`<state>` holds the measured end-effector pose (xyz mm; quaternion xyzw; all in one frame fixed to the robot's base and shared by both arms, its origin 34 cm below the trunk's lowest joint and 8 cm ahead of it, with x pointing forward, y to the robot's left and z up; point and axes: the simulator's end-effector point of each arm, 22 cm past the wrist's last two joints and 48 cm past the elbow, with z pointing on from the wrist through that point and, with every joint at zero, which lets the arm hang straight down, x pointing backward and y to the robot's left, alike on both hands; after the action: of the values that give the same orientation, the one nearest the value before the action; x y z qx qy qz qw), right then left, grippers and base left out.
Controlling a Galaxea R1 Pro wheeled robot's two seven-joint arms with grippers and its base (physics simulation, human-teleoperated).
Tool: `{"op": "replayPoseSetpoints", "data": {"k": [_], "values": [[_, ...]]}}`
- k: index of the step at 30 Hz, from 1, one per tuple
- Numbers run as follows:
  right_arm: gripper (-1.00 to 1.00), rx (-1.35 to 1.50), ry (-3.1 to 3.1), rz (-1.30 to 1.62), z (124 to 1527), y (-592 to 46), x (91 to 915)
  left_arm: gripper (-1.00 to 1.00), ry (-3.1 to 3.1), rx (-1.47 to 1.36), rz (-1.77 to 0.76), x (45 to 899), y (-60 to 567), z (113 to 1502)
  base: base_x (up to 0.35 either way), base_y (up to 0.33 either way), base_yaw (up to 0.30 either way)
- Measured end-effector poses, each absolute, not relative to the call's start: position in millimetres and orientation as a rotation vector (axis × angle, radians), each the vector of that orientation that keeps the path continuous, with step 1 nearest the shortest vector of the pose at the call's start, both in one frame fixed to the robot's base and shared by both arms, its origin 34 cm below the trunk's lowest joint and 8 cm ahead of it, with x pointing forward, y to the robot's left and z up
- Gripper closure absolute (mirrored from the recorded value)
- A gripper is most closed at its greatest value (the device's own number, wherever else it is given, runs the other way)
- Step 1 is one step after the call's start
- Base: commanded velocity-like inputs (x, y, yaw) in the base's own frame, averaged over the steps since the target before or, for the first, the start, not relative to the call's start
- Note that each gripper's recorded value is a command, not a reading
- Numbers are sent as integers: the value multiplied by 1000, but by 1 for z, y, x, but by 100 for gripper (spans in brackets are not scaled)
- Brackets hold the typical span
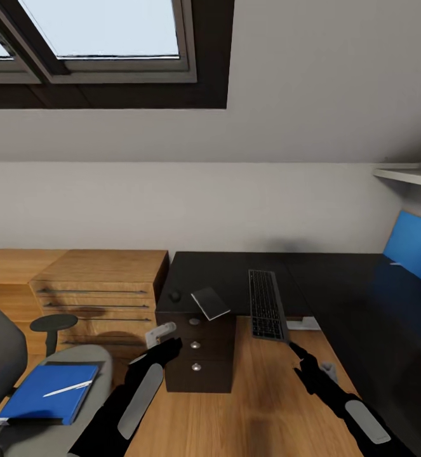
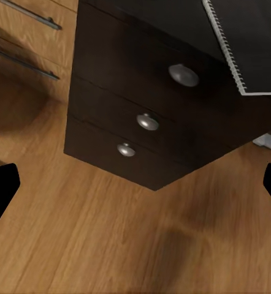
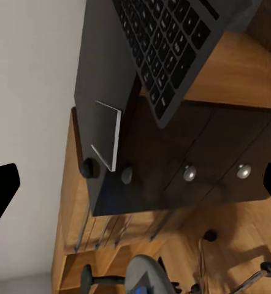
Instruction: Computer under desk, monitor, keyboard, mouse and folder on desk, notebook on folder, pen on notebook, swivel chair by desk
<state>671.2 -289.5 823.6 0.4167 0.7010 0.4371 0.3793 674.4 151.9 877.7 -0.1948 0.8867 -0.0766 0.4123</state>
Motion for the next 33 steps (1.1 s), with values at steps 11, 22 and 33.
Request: {"op": "replayPoseSetpoints", "data": {"k": [11, 22, 33], "values": [[-100, 1071, 1688, 1172, 823, -302, 674, -100, 2251, -376, -202, 668, 120, 861, 0, 0, 0], [-100, 1121, 1759, 1197, 791, -293, 666, -100, 2253, -371, -203, 669, 119, 846, 0, 0, 0], [-100, 1145, 1811, 1157, 764, -292, 664, -100, 2255, -370, -203, 670, 118, 830, 0, 0, 0]]}}
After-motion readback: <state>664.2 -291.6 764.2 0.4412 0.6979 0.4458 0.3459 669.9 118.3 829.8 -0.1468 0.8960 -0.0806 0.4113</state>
